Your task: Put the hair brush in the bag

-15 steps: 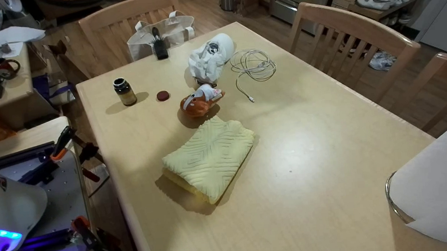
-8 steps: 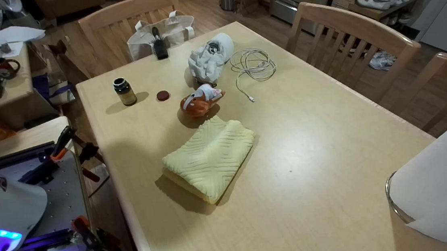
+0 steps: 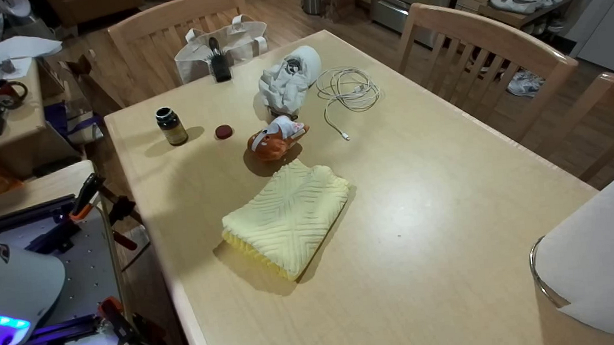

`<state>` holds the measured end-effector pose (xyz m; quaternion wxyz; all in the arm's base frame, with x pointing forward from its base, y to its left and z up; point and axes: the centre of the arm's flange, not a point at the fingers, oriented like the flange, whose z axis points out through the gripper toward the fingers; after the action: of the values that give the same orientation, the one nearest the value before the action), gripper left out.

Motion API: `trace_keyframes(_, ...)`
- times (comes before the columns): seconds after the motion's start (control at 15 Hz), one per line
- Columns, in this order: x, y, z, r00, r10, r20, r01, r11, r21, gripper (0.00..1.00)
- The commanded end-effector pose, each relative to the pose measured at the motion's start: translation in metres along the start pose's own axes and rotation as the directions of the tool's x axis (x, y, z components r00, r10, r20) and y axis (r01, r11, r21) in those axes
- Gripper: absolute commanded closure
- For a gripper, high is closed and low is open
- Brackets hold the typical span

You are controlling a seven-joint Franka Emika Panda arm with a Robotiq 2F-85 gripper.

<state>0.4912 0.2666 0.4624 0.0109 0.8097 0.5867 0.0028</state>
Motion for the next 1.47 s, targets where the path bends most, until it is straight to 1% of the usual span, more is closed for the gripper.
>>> trace_keyframes(0.0, 0.002, 0.003, 0.005, 1.0, -0.004, 0.001, 0.004, 1.0, 0.005, 0.0)
trace_keyframes(0.13, 0.002, 0.007, 0.005, 1.0, -0.008, 0.0, 0.008, 1.0, 0.005, 0.0)
trace_keyframes(0.2, 0.009, 0.0, 0.002, 1.0, -0.01, -0.022, 0.009, 0.999, -0.035, 0.0)
trace_keyframes(0.27, 0.024, 0.0, 0.005, 0.997, -0.014, -0.079, 0.009, 0.998, -0.058, 0.0)
trace_keyframes(0.33, 0.048, 0.001, 0.01, 0.988, -0.037, -0.149, 0.027, 0.997, -0.065, 0.0)
trace_keyframes(0.4, 0.069, 0.0, 0.014, 0.98, -0.054, -0.194, 0.039, 0.996, -0.082, 0.0)
trace_keyframes(0.47, 0.089, -0.004, 0.021, 0.967, -0.084, -0.24, 0.066, 0.995, -0.081, 0.0)
trace_keyframes(0.53, 0.111, -0.008, 0.032, 0.963, -0.088, -0.254, 0.077, 0.996, -0.053, 0.0)
trace_keyframes(0.67, 0.141, -0.019, 0.056, 0.972, -0.106, -0.212, 0.115, 0.993, 0.03, 0.0)
trace_keyframes(0.8, 0.161, -0.022, 0.088, 0.982, -0.111, -0.15, 0.124, 0.989, 0.084, 0.0)
trace_keyframes(0.87, 0.17, -0.023, 0.102, 0.985, -0.124, -0.121, 0.136, 0.986, 0.096, 0.0)
trace_keyframes(0.93, 0.178, -0.022, 0.119, 0.984, -0.15, -0.092, 0.158, 0.984, 0.085, 0.0)
trace_keyframes(1.0, 0.186, -0.018, 0.134, 0.982, -0.182, -0.05, 0.184, 0.981, 0.057, 0.0)
trace_keyframes(1.07, 0.191, -0.016, 0.147, 0.974, -0.224, -0.043, 0.227, 0.972, 0.068, 0.0)
trace_keyframes(1.13, 0.162, -0.03, 0.135, 0.98, -0.186, -0.075, 0.191, 0.979, 0.064, 0.0)
trace_keyframes(1.27, 0.173, -0.027, 0.156, 0.978, -0.202, -0.058, 0.206, 0.976, 0.076, 0.0)
trace_keyframes(1.33, 0.176, -0.025, 0.16, 0.977, -0.204, -0.058, 0.208, 0.975, 0.078, 0.0)
trace_keyframes(1.4, 0.173, -0.026, 0.159, 0.982, -0.172, -0.075, 0.175, 0.984, 0.044, 0.0)
